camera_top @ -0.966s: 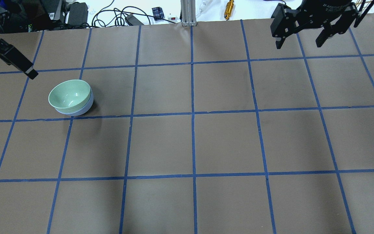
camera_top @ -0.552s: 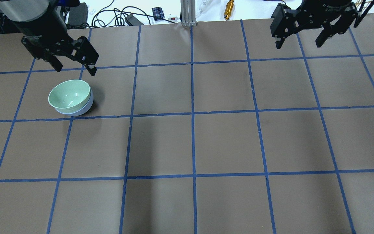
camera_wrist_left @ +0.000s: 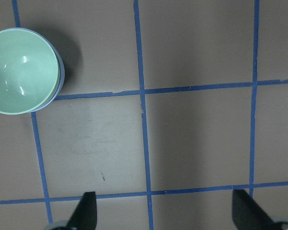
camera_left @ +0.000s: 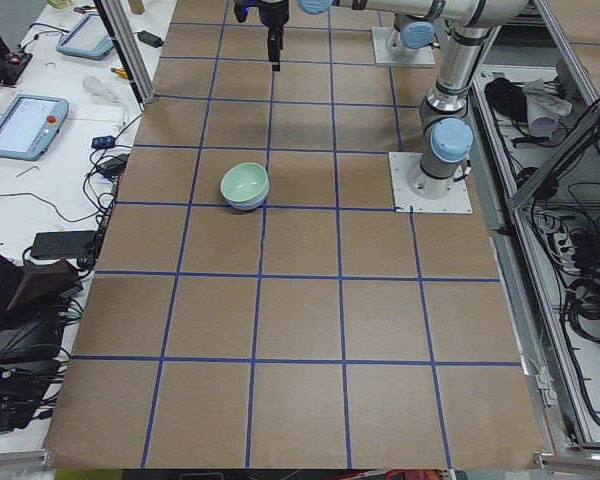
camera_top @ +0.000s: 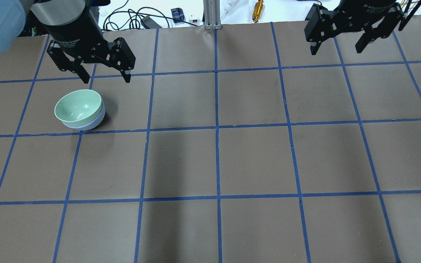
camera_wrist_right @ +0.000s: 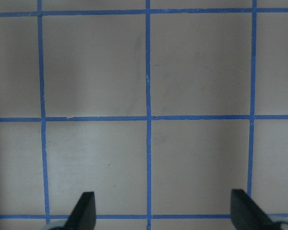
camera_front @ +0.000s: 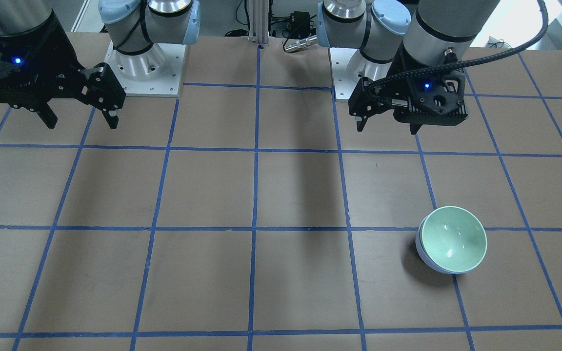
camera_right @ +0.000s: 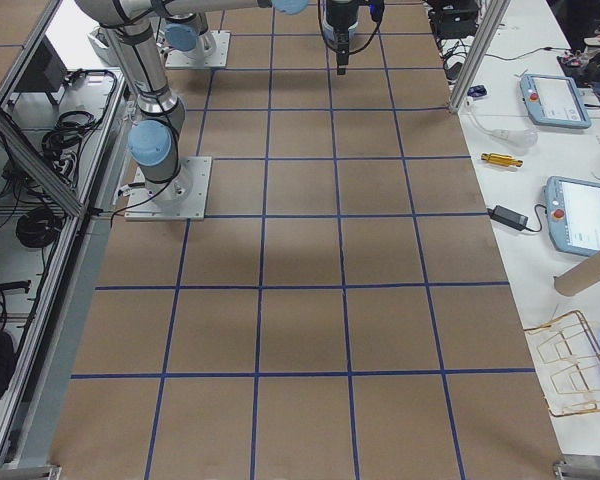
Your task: Stack green bowl on blue bowl
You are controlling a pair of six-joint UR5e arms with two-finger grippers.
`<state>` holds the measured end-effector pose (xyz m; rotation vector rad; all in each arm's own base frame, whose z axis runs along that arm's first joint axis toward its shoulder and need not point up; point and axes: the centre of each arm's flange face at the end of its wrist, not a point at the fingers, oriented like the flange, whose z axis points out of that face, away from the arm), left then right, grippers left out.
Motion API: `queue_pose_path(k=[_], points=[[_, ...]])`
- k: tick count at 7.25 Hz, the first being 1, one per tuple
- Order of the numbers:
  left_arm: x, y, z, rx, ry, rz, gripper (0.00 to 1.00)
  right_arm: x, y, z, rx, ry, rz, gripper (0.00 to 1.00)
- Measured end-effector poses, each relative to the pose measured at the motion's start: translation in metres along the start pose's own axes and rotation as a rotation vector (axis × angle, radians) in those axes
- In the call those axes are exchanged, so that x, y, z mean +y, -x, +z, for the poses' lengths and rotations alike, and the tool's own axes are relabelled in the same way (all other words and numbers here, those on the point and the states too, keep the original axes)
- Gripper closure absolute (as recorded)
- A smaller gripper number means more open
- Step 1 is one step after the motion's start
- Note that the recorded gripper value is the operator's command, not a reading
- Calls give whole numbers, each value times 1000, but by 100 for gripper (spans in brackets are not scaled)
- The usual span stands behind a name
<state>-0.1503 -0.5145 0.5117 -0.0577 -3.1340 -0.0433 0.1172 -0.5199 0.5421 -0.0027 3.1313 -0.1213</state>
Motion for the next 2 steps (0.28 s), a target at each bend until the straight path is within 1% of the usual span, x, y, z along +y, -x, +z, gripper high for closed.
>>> queue_pose_path(k=[2], points=[[-2, 1, -3, 3, -22, 4, 0, 0, 0, 0, 1, 0, 0, 0]])
